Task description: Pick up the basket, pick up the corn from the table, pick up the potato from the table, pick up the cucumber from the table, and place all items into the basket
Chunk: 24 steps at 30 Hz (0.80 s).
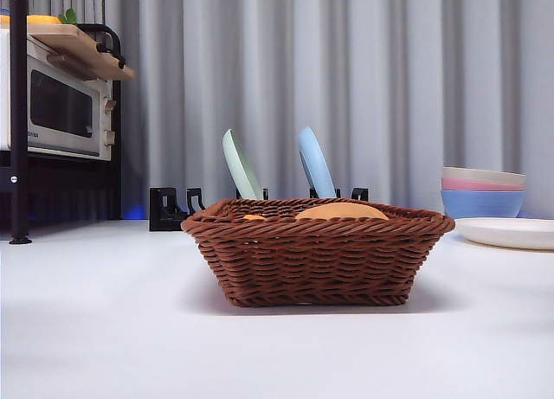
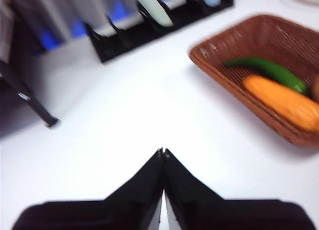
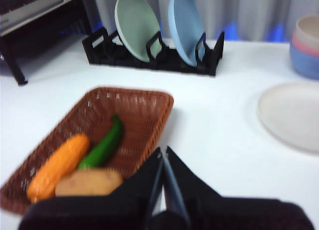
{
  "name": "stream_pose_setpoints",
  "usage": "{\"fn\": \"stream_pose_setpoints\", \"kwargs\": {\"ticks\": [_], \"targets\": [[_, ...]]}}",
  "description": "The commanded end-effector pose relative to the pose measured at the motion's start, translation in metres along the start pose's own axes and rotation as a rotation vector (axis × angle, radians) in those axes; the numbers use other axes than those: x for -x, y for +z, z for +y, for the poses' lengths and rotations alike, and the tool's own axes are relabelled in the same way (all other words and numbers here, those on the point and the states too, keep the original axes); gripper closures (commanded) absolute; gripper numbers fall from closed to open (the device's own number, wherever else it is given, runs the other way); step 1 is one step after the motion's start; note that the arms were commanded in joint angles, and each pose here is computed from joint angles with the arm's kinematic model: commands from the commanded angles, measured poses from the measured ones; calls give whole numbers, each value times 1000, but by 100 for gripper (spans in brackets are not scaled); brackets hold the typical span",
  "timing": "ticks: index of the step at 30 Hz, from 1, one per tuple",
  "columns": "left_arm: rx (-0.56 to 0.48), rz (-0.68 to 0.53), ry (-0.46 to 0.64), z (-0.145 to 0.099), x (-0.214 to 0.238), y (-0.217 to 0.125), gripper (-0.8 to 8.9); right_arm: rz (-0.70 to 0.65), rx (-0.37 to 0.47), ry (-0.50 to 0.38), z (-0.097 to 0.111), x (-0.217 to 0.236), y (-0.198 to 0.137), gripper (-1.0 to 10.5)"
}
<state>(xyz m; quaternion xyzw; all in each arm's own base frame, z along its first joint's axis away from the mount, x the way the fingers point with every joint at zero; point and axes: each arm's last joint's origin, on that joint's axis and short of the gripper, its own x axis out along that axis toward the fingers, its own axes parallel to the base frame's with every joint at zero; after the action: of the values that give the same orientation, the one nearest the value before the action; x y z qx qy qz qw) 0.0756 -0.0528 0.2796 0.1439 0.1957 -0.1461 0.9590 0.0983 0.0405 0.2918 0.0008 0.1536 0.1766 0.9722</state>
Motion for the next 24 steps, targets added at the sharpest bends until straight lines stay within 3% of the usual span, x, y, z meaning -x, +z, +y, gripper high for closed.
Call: {"fn": "stream_pose_setpoints", "kwargs": {"ticks": [1,16,19,24], "targets": [[99,18,-30,-1,0,-3,817,28,-79,-7,-1,3,-7,945],[86,45,-37,-2,-1,-6,817,72,-96,-10,-1,3,-10,945],[62,8,15,4,5,-6,817,74,-96,-11,-1,3,-10,945],[221,-156,40,15,6,-3,817,76,-96,-11,-1,3,-10,945]]}}
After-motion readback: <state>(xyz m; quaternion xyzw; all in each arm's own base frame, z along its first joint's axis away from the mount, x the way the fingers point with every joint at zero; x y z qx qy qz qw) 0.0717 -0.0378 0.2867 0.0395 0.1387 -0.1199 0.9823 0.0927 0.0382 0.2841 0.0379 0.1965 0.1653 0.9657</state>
